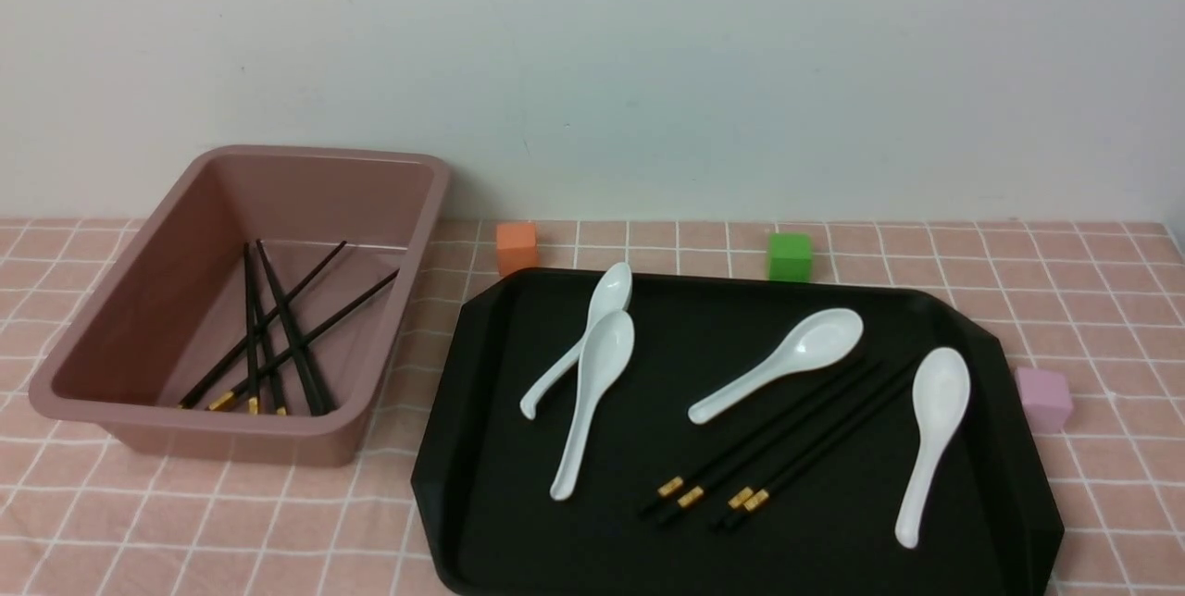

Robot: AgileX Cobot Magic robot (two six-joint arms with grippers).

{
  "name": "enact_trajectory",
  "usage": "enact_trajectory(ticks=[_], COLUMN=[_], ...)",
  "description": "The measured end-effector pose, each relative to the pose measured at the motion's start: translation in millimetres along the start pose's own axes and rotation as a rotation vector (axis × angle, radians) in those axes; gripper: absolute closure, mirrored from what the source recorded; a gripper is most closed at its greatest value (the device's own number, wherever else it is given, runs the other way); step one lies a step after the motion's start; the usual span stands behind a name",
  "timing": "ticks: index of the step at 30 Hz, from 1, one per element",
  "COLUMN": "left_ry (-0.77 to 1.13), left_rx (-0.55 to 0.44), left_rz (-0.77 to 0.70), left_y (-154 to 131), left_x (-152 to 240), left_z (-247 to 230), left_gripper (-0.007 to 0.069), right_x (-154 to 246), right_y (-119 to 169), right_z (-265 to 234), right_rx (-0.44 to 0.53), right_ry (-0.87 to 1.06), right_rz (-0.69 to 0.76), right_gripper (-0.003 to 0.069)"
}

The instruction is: On pink tablecloth take chopsticks from black tray and put them in box.

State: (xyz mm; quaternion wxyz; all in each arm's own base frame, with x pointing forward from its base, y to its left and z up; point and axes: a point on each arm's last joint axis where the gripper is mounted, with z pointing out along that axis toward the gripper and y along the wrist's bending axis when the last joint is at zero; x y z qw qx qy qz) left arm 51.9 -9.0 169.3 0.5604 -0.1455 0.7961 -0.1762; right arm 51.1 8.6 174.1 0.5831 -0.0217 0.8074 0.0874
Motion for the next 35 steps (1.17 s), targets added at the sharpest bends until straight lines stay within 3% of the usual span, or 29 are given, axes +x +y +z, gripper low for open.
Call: enact_trajectory(ticks=[35], left_ry=[0.0], left_rx=[0.0], left_rz=[0.001], left_y=[0.0], left_x=[0.0], left_z=[0.0], left_gripper=[0.0606], right_x=[0.0], right_y=[0.0], right_z=[0.0], right_rx=[0.0], right_ry=[0.0], right_rz=[0.0], right_gripper=[0.0419])
